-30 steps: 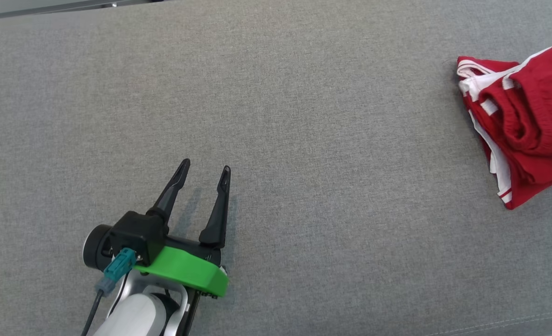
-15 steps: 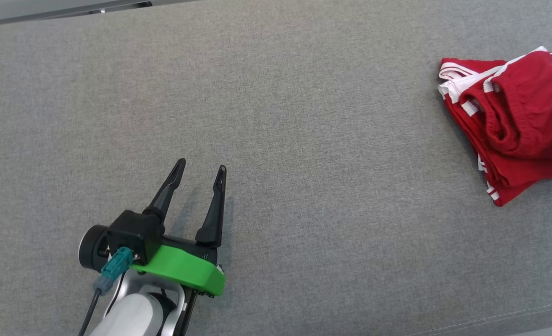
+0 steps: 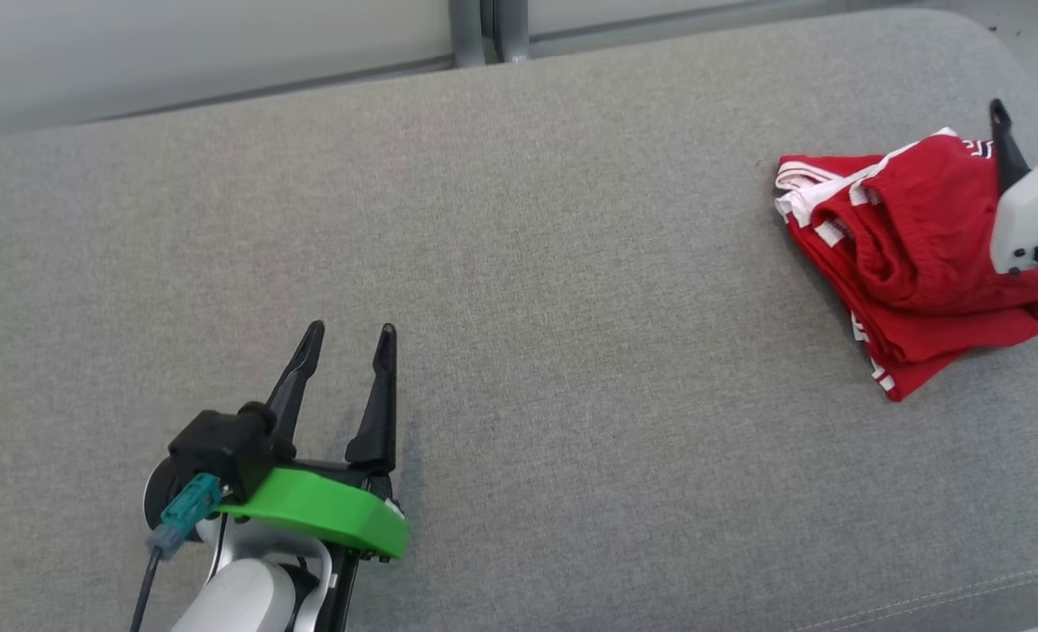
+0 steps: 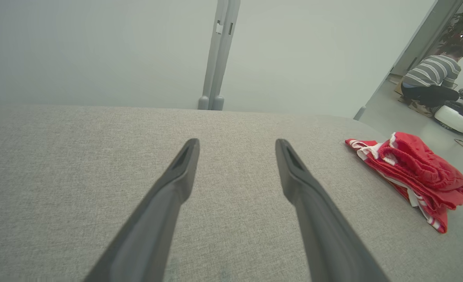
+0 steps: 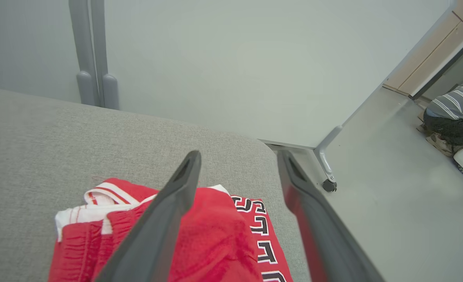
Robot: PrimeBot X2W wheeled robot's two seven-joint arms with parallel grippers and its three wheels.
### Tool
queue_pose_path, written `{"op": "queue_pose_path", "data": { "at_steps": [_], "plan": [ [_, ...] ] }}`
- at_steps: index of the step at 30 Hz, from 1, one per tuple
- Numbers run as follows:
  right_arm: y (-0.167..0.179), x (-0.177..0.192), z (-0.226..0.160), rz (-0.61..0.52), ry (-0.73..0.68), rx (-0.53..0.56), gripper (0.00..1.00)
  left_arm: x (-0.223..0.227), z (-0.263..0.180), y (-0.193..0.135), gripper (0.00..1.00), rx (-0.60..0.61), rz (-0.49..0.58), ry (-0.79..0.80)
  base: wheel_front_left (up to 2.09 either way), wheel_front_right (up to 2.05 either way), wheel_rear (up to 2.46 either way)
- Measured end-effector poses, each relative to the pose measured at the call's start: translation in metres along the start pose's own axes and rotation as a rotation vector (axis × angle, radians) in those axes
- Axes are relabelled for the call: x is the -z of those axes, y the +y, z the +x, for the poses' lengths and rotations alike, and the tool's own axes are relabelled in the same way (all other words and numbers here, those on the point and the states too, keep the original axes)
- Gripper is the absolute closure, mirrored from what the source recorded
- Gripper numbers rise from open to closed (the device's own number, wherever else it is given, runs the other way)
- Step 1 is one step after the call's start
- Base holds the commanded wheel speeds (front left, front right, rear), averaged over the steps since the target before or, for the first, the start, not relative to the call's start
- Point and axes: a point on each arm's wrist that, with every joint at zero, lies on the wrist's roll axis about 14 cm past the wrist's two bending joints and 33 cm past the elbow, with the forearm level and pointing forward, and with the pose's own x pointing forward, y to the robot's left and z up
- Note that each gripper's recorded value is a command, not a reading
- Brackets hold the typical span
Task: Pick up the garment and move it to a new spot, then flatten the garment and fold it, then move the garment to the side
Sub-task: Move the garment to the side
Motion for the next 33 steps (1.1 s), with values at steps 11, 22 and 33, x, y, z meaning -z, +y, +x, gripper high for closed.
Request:
{"op": "queue_pose_path", "data": {
  "at_steps": [11, 22, 33],
  "plan": [
    [0.027, -0.058, -0.034, 0.138, -0.200, -0.071, 0.00, -0.018, -0.031, 0.019, 0.00, -0.107, -0.032, -0.075, 0.00, 0.00, 0.00],
    [0.076, -0.064, -0.078, 0.330, -0.296, -0.148, 0.00, -0.031, -0.074, 0.050, 0.00, -0.253, -0.023, -0.145, 0.00, 0.00, 0.00],
    [0.145, -0.064, -0.123, 0.369, -0.317, -0.240, 0.00, -0.026, -0.105, 0.066, 0.00, -0.327, 0.030, -0.145, 0.00, 0.00, 0.00]
  ]
}}
